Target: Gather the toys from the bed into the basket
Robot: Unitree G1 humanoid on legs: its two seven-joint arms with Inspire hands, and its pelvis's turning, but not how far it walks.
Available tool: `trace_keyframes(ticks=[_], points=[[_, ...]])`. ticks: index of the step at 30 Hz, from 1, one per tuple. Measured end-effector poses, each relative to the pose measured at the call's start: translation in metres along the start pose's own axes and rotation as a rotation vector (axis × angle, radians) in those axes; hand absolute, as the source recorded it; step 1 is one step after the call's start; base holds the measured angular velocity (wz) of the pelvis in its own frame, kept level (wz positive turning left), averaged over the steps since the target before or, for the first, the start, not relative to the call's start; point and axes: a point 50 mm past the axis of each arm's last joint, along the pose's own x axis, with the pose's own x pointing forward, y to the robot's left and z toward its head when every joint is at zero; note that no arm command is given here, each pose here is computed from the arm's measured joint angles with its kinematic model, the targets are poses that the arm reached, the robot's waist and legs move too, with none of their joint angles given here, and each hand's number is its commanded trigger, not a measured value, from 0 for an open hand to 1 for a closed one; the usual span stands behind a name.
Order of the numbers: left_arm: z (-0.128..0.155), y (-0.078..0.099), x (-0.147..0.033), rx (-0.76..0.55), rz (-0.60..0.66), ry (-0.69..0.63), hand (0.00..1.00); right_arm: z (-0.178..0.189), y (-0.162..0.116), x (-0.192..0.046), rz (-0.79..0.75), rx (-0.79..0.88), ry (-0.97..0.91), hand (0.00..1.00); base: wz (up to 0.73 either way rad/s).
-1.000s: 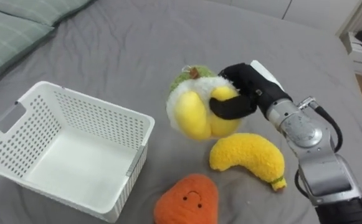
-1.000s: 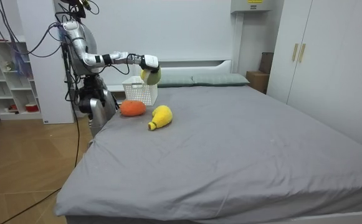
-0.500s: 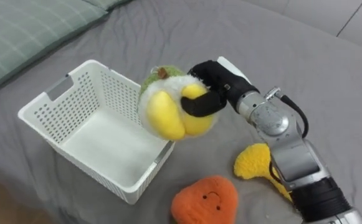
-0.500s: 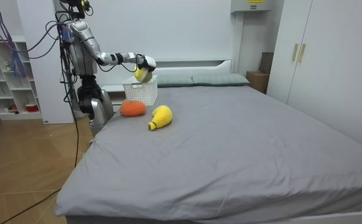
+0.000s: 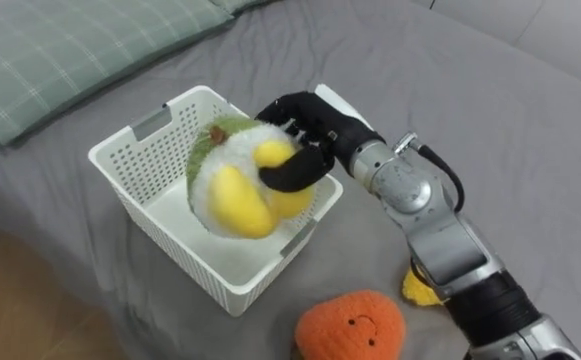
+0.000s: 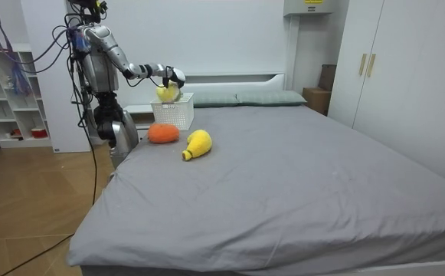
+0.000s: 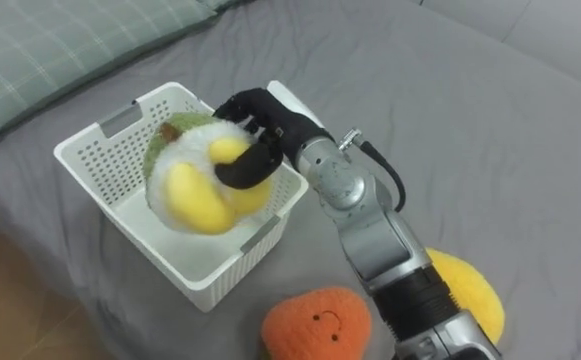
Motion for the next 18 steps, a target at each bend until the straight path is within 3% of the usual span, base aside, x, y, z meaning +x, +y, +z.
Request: trace_keyframes(ticks=[18], points=[[-0.003, 0.002, 0.001, 0.008, 0.008, 0.017, 0.0, -0.011, 0.0, 0.005, -0.021, 0.052, 0.043, 0.0, 0.0]])
